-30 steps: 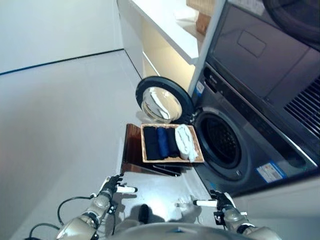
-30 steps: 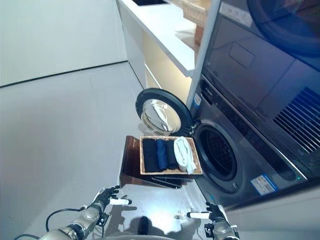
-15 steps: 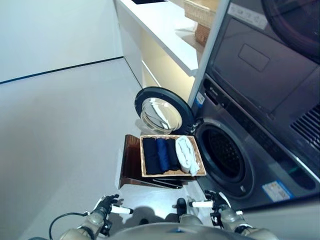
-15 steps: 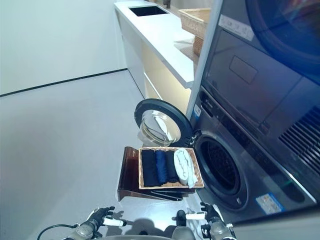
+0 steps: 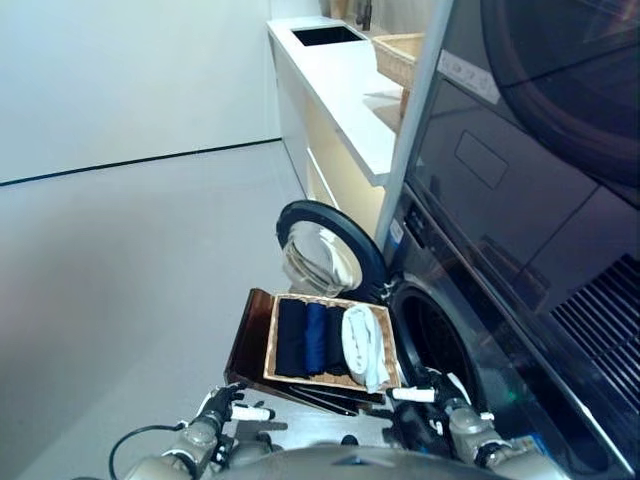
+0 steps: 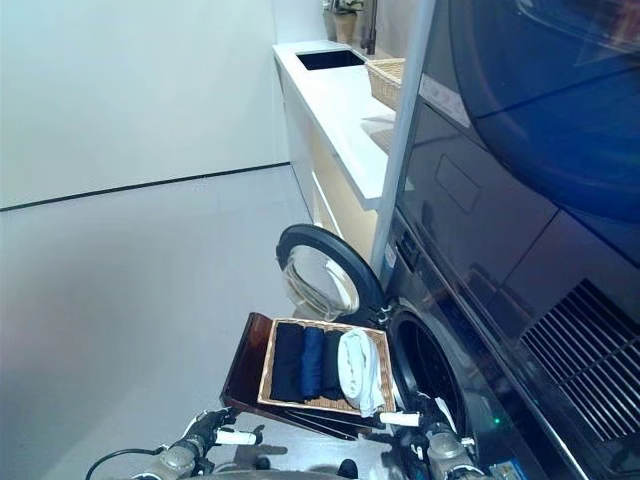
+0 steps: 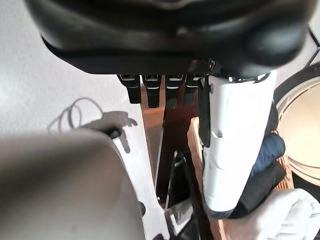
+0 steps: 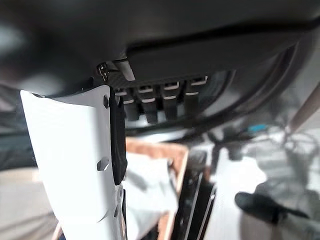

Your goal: Pick up the clothes and place them into the washing machine

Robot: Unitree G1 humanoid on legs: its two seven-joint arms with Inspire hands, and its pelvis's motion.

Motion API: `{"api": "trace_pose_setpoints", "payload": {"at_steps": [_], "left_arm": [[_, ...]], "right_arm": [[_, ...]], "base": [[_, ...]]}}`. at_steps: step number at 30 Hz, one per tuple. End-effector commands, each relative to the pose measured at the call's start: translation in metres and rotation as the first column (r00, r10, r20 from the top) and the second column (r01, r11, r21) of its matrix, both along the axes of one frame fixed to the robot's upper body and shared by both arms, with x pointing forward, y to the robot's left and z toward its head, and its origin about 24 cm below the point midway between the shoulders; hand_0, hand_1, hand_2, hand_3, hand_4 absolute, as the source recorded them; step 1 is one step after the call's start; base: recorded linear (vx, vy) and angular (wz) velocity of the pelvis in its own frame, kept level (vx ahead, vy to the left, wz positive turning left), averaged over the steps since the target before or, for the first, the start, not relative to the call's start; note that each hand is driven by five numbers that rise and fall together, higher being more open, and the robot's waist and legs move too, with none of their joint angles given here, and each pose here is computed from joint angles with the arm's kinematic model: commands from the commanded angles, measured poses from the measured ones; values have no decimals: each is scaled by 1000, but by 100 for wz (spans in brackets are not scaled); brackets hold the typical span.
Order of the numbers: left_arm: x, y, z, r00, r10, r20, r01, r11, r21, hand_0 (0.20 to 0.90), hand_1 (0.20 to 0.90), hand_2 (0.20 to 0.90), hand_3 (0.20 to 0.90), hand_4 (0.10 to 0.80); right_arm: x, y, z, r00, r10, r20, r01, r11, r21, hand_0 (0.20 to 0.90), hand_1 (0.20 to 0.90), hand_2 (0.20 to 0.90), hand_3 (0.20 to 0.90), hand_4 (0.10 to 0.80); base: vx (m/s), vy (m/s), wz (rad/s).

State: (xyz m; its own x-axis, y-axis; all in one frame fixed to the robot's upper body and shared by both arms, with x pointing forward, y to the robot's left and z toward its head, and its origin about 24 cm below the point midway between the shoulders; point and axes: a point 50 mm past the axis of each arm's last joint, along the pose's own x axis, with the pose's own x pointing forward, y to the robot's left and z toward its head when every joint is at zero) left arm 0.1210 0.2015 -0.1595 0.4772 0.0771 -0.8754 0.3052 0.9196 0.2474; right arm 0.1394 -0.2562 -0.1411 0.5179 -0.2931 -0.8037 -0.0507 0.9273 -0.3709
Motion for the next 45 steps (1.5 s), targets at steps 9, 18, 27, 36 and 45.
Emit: {"api": "trace_pose_setpoints", "payload": {"at_steps": [9, 18, 27, 36, 45], "left_arm": [[20, 27, 13, 996, -34, 87, 27, 996, 81, 900, 900, 900, 900, 800], [22, 27, 14, 993, 19, 119, -25, 999, 45, 900, 900, 900, 900, 800], [48, 7, 24, 971, -3, 241, 3, 1000, 0, 900, 900, 900, 900, 800], [71, -7, 36, 938, -1, 347, 21, 998, -51, 900, 900, 900, 900, 800], [88, -19, 47, 908, -21, 419, 60, 995, -82, 900, 900, 900, 900, 800]], "right_arm": [[36, -22, 22, 987, -90, 136, 92, 996, -11, 900, 900, 900, 900, 800], [48, -34, 33, 971, -137, 194, 148, 988, -42, 900, 900, 900, 900, 800], [125, -50, 94, 918, -45, 394, 130, 973, -191, 900, 900, 900, 900, 800], [145, -87, 139, 890, -71, 451, 237, 916, -323, 900, 900, 900, 900, 800], [145, -118, 170, 874, -85, 478, 316, 847, -428, 900, 900, 900, 900, 800]], "base": [[123, 192, -36], [73, 0, -5], [-129, 21, 15], [-1, 40, 5], [22, 45, 11]]}}
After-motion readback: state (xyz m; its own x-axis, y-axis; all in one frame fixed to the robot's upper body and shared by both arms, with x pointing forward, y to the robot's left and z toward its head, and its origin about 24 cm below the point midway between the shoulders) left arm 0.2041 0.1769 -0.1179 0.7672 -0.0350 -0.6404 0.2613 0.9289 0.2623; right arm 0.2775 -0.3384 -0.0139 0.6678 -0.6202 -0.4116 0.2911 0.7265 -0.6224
